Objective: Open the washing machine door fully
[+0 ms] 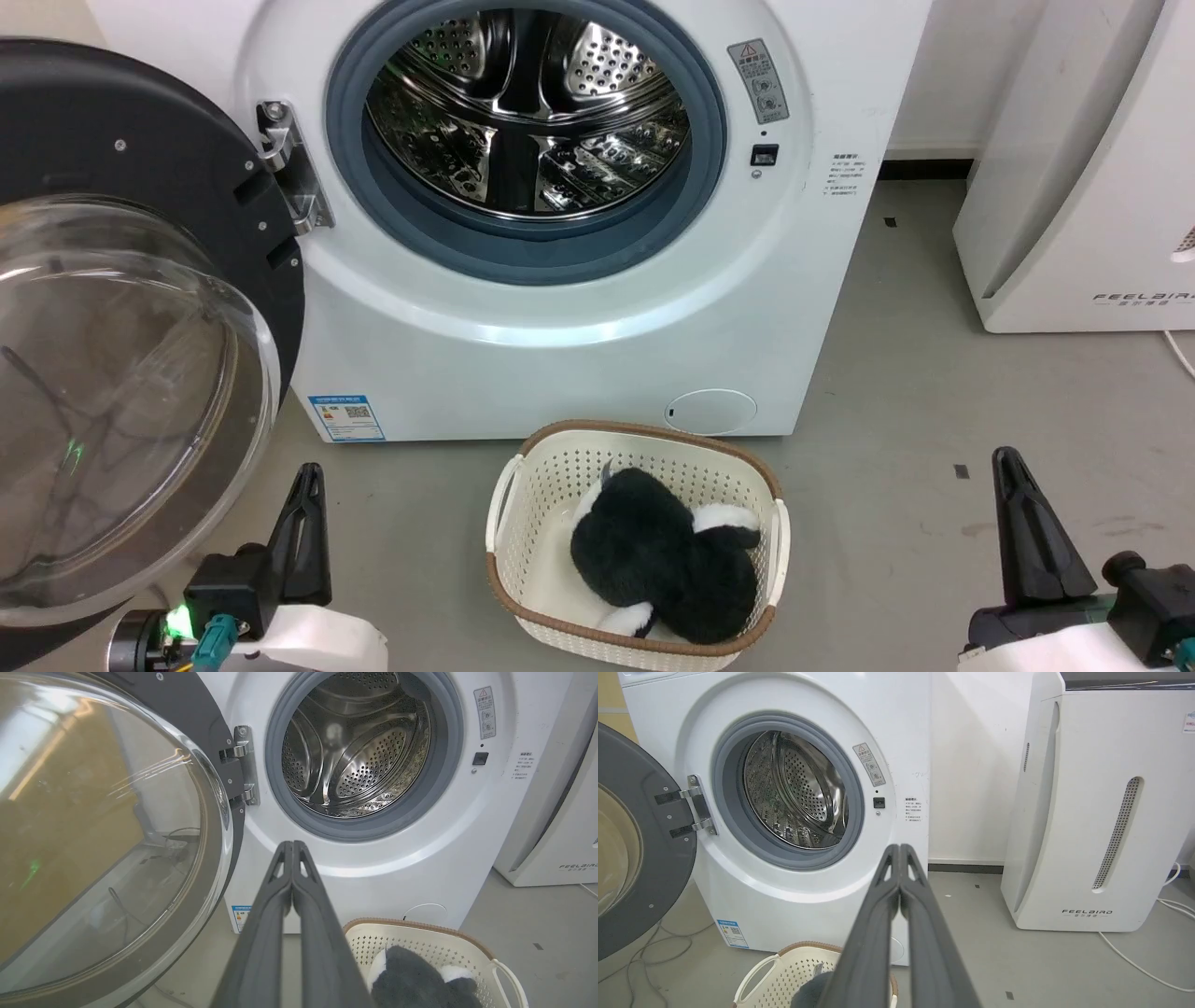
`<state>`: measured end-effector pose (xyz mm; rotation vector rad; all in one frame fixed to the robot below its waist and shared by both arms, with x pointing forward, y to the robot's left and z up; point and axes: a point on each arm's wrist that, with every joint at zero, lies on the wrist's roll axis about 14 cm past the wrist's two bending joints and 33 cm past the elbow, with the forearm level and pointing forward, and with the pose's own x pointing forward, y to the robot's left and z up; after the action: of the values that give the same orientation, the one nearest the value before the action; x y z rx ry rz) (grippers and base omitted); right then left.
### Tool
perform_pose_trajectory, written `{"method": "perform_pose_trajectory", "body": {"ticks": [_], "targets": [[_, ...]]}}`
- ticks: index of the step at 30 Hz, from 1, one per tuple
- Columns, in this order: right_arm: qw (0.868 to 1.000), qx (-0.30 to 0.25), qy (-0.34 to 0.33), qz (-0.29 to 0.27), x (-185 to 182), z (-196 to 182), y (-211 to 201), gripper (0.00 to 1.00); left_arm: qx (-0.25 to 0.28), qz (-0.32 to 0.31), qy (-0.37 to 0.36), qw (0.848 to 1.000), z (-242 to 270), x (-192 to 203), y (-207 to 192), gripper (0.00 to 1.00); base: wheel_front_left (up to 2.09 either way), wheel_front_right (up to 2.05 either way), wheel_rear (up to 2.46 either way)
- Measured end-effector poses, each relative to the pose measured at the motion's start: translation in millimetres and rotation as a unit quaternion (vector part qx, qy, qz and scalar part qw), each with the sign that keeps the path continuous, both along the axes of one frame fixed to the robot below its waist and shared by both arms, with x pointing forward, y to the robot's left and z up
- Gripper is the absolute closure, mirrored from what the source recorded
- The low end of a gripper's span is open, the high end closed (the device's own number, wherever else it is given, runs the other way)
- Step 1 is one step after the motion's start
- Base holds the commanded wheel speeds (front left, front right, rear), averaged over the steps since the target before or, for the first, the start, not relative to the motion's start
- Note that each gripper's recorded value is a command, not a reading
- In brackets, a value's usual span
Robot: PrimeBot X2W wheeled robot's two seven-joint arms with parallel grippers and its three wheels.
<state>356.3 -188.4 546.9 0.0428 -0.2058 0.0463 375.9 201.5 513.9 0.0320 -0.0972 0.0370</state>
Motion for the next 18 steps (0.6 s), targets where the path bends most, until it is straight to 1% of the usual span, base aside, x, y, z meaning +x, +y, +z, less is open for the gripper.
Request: {"method": "perform_pose_trajectory", "body": {"ticks": [18], "targets": [[1.0,-0.005,0.015,0.005,1.0,-3.9,3.5,1.0,0.0,-0.007,0.007,1.0,2.2,0.7,-4.8,1.0,0.0,0.0,0.0]]}}
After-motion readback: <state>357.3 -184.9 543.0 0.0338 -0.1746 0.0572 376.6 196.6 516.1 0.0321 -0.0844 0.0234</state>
